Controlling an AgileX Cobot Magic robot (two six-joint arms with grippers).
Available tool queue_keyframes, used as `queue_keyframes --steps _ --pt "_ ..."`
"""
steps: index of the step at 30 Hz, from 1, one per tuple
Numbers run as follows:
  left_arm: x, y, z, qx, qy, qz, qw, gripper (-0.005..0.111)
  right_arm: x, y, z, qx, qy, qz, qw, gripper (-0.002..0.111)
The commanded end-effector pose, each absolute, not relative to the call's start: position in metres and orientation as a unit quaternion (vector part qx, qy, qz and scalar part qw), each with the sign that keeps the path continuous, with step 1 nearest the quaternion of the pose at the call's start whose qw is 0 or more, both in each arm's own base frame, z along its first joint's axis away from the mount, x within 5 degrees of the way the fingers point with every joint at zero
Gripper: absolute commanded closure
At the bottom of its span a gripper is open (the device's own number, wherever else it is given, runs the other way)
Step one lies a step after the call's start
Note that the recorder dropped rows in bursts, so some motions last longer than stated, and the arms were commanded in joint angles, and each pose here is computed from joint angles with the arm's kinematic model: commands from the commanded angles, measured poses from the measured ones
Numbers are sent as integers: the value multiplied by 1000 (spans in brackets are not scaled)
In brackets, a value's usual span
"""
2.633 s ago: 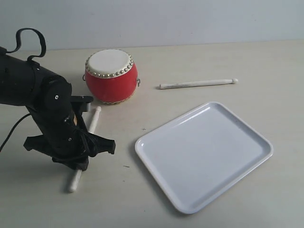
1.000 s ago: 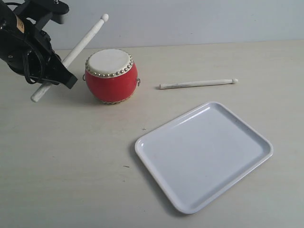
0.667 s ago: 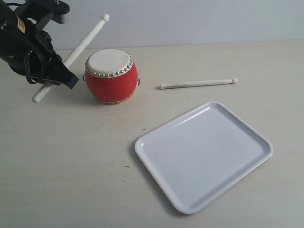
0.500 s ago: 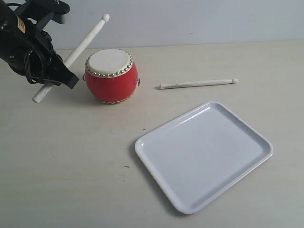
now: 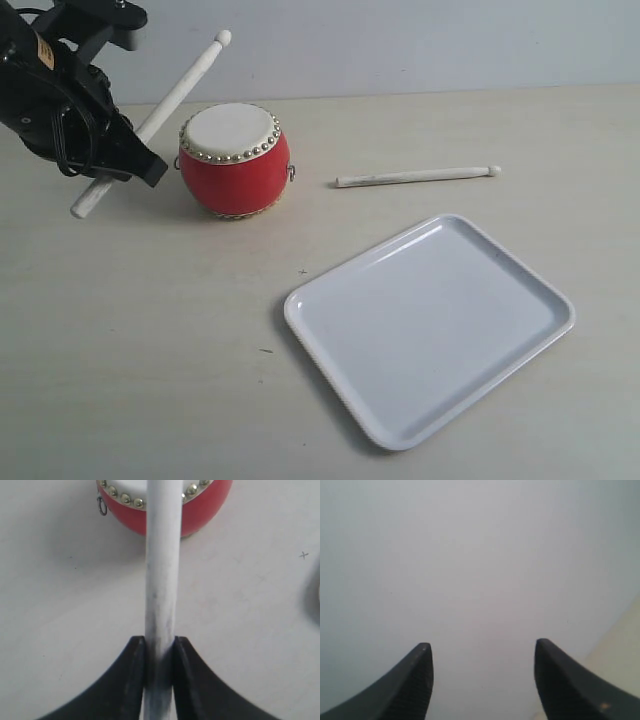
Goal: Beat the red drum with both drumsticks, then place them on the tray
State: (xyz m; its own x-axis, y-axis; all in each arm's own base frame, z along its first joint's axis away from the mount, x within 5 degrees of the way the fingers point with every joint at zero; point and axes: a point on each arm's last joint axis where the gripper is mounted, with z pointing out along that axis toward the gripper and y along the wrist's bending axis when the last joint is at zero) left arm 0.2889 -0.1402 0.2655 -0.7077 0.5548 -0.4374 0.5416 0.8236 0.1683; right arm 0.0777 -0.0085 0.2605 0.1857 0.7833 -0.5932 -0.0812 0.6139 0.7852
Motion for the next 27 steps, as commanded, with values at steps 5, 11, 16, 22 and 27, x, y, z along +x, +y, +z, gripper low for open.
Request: queue_keyframes --steps 5,11,16,22,27 --pt "290 -140 269 288 924 8 250 107 150 -4 280 349 715 255 549 50" --pt "290 -140 269 288 924 8 250 107 202 17 283 393 747 305 441 51" --pt "290 -140 269 288 924 8 250 107 240 63 292 352 742 363 439 56" --pt "288 -139 268 279 931 10 235 107 318 138 266 385 741 402 375 57" --pt "285 -137 266 275 937 14 216 107 384 174 228 446 739 410 296 57"
